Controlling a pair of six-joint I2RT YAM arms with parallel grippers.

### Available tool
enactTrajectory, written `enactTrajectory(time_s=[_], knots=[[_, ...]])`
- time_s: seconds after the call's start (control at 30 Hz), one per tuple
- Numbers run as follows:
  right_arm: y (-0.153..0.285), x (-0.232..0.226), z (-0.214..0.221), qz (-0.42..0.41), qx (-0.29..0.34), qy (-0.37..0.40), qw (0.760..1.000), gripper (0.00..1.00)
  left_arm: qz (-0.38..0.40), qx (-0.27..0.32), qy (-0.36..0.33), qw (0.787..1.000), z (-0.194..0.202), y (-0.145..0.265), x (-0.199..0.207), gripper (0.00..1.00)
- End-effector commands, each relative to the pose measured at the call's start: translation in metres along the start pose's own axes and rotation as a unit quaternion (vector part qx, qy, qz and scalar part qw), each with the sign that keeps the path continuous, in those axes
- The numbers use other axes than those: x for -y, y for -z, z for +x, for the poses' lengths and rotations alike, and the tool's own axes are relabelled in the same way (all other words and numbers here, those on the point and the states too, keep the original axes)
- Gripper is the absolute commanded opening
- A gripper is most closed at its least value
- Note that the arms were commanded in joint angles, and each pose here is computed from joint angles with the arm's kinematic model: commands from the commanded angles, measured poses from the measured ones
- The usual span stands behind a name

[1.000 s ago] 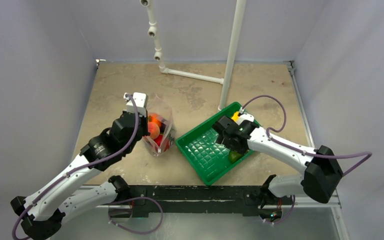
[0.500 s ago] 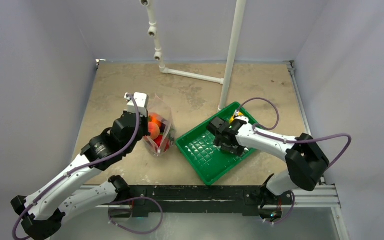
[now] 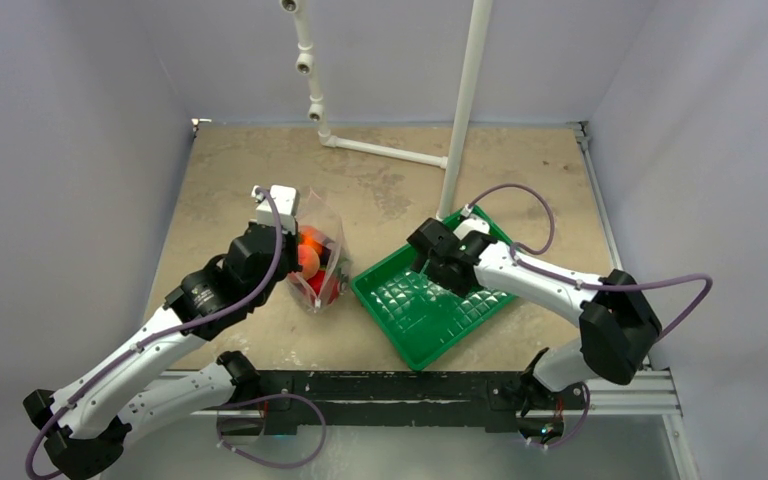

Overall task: Place the food in the zip-top bag and seal the zipper
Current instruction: Adjust the fake fruit in the bin.

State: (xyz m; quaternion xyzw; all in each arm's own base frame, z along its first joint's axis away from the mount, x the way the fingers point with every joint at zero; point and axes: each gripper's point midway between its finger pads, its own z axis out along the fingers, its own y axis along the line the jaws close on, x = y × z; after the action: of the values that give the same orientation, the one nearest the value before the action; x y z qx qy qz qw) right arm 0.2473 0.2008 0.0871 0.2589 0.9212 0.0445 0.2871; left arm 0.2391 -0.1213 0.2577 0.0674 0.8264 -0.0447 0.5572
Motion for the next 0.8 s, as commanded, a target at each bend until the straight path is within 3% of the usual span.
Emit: enactTrajectory(time_s=[0.0,0.17,0.37,0.77], knots=[[-0.002,0.017,-0.006,0.045,0.021,-0.026,0.998,0.84,0.0,0.01,0.001,1.0,-0.005,-0.002,0.0,0.0],[-0.003,0.018,-0.011,0.052,0.033,-0.058,0.996,0.84,0.002,0.008,0.0,1.0,-0.004,-0.002,0.001,0.0],[-0.007,0.023,-0.029,0.076,0.051,-0.1,0.991,0.96,0.005,0.009,0.002,1.0,-0.004,-0.002,0.002,0.0],[-0.023,0.03,-0.059,0.065,0.052,-0.215,0.973,0.99,0.015,0.009,0.002,1.0,-0.004,-0.001,0.005,0.0]])
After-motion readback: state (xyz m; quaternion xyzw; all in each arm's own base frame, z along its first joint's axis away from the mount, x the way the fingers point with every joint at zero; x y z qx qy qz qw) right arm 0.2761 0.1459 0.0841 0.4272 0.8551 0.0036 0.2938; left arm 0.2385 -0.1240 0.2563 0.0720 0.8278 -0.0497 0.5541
